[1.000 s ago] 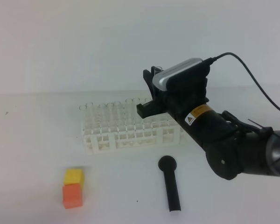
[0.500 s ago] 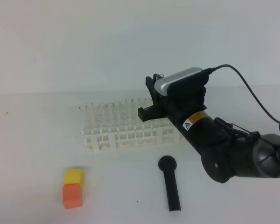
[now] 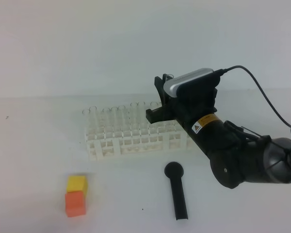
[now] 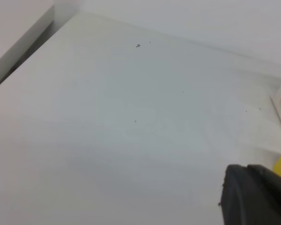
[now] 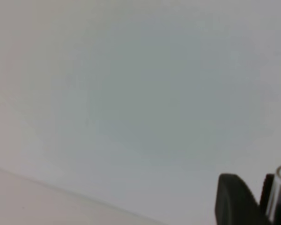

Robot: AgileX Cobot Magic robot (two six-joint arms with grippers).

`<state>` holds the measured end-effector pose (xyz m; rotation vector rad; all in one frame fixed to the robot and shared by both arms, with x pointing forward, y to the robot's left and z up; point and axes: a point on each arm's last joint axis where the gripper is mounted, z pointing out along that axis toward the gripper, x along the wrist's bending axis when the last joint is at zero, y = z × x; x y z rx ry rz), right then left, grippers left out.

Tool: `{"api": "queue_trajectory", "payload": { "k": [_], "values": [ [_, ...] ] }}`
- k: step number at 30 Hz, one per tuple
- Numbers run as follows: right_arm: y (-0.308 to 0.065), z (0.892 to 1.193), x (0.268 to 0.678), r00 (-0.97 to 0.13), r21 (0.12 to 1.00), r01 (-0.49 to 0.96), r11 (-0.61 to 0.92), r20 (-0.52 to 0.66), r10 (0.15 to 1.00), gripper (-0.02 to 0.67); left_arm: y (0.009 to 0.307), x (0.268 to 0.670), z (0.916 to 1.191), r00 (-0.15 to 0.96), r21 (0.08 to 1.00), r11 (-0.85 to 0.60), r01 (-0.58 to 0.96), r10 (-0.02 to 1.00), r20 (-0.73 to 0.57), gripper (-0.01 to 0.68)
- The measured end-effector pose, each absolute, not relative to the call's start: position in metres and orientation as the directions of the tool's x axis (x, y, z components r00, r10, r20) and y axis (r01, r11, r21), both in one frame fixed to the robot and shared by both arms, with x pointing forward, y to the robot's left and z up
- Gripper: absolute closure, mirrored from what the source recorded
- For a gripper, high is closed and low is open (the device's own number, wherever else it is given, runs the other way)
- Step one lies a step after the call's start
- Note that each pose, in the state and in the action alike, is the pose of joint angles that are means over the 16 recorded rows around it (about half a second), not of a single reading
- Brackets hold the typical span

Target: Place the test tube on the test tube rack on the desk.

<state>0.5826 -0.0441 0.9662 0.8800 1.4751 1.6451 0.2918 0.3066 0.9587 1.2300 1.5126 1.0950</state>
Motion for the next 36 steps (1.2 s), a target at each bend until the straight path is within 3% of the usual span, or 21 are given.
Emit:
{"api": "queue_trajectory", "payload": {
  "k": [36],
  "values": [
    [-0.033,0.96,0.59,-0.521,0.997,-0.077,-0.02,-0.024,0.853,0.528,0.307,0.292,0.959,-0.128,0.969,0.123,0.217,0.987,-0.097,0.674]
  ]
}}
